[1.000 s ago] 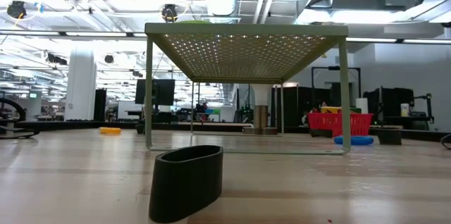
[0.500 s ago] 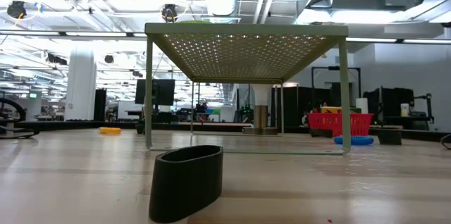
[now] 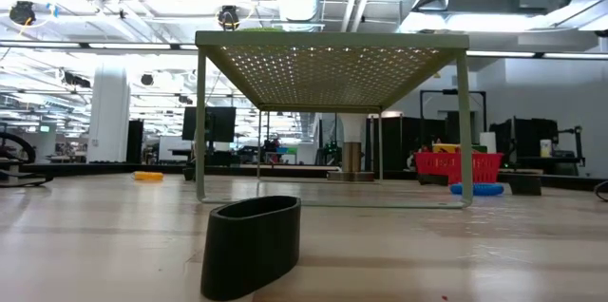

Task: Pick & Place Office Desk Supplies
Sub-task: Put the yellow crayon box into the red bin

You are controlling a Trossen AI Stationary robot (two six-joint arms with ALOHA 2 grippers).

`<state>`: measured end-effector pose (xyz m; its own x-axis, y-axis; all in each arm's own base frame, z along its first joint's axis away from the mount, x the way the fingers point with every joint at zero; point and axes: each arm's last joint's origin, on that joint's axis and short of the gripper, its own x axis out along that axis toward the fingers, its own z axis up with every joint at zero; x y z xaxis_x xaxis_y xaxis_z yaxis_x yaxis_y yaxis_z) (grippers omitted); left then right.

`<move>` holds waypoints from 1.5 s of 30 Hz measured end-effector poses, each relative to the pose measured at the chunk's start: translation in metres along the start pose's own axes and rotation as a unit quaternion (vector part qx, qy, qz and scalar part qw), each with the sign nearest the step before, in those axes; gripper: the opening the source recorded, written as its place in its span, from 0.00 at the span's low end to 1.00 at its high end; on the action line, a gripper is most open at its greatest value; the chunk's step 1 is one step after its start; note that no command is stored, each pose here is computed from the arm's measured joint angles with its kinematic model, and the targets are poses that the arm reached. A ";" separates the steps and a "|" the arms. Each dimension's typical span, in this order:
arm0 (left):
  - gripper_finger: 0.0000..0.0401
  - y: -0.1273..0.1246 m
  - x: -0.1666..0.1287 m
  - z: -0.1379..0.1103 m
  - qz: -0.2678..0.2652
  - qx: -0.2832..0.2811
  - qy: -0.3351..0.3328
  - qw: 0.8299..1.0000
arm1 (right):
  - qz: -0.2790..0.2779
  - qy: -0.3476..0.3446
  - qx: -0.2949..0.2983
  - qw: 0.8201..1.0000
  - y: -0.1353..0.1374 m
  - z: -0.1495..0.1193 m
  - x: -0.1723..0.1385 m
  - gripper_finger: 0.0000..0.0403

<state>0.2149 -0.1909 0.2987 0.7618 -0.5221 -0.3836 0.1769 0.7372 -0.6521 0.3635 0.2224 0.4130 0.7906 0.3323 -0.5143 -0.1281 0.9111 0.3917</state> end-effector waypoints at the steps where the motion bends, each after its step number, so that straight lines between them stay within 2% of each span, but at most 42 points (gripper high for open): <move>1: 0.25 0.000 0.000 0.000 -0.003 0.007 0.003 1.000 | 0.014 -0.006 0.004 1.000 -0.001 0.003 0.000 0.91; 6: 0.25 0.003 0.000 0.004 -0.004 0.045 0.004 0.999 | 0.067 -0.010 0.020 0.997 -0.005 0.014 0.001 0.91; 14: 0.25 0.008 0.000 0.006 0.029 0.083 -0.008 0.996 | 0.063 -0.012 0.047 0.997 -0.022 0.023 0.003 0.91; 20: 0.25 0.008 0.000 0.005 0.032 0.102 -0.007 0.994 | 0.105 0.030 0.073 0.991 -0.027 0.024 0.003 0.91; 29: 0.25 -0.002 -0.004 0.013 -0.006 0.122 -0.050 0.991 | 0.087 0.055 0.075 0.992 -0.031 0.018 0.008 0.91; 37: 0.25 -0.002 -0.004 0.014 -0.002 0.129 -0.062 0.990 | 0.021 0.034 0.086 0.995 -0.050 0.024 0.011 0.88; 45: 0.25 -0.002 -0.004 0.015 0.007 0.129 -0.068 0.989 | 0.030 0.062 0.099 0.993 -0.056 0.018 0.028 0.80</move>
<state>0.2207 -0.1838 0.3112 0.8392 -0.4617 -0.2874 0.3057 0.8376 -0.4528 0.4035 0.1764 0.3904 0.7032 0.4238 -0.5709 -0.0436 0.8272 0.5603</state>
